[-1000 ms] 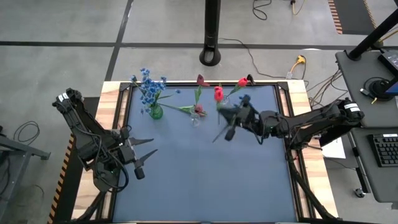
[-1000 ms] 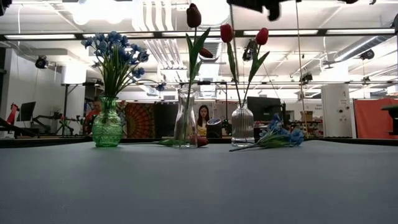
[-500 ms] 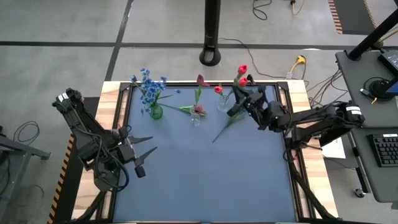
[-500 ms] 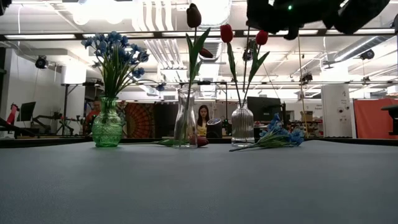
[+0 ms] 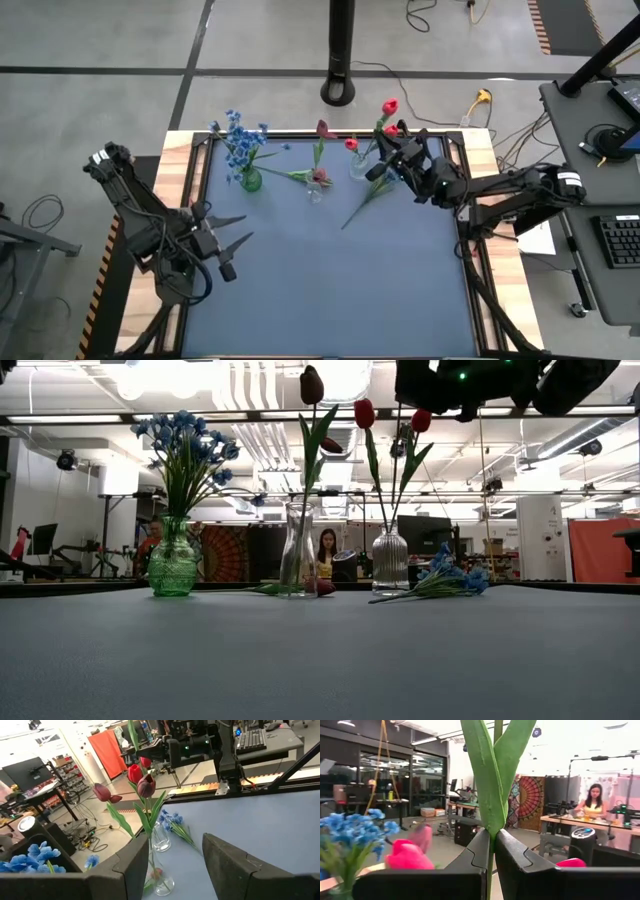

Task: Sort flowers into vase by color
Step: Put the red tulip into the top transparent vase

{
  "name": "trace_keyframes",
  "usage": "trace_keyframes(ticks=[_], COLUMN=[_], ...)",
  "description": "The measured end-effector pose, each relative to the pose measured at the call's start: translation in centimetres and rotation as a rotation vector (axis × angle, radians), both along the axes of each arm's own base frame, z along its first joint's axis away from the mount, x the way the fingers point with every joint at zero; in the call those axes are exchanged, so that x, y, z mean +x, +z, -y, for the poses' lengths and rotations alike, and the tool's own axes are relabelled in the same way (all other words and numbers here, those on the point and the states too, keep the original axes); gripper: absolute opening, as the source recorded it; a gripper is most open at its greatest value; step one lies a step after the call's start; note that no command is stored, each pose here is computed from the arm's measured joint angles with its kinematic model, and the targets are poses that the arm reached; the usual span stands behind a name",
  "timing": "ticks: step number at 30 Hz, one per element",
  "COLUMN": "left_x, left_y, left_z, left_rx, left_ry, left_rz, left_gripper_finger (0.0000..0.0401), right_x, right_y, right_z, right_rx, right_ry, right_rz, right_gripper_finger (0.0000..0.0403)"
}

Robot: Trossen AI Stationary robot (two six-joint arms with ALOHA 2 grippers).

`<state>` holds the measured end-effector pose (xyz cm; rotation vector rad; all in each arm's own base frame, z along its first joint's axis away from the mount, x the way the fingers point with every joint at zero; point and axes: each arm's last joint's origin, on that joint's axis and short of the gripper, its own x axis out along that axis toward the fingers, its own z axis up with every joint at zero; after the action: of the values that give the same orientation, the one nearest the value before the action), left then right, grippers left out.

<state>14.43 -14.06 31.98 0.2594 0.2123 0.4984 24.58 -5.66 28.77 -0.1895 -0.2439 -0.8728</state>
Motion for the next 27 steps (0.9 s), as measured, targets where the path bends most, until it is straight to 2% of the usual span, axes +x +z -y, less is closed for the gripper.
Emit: trace_keyframes(ticks=[11,27], left_x=[0.2,0.1], left_y=[0.0,0.0], left_z=[-0.2,-0.3], left_rx=[0.009,0.018], left_ry=[0.012,0.011], left_rz=[-0.006,-0.012], left_gripper_finger=[0.0169,0.0169], right_x=[0.6,0.7], right_y=[-1.4,-1.5], right_z=[2.1,2.3], right_rx=[0.021,0.029], right_ry=[-0.03,-0.023], right_rz=[-0.023,-0.011], right_gripper_finger=[0.0013,0.0013])
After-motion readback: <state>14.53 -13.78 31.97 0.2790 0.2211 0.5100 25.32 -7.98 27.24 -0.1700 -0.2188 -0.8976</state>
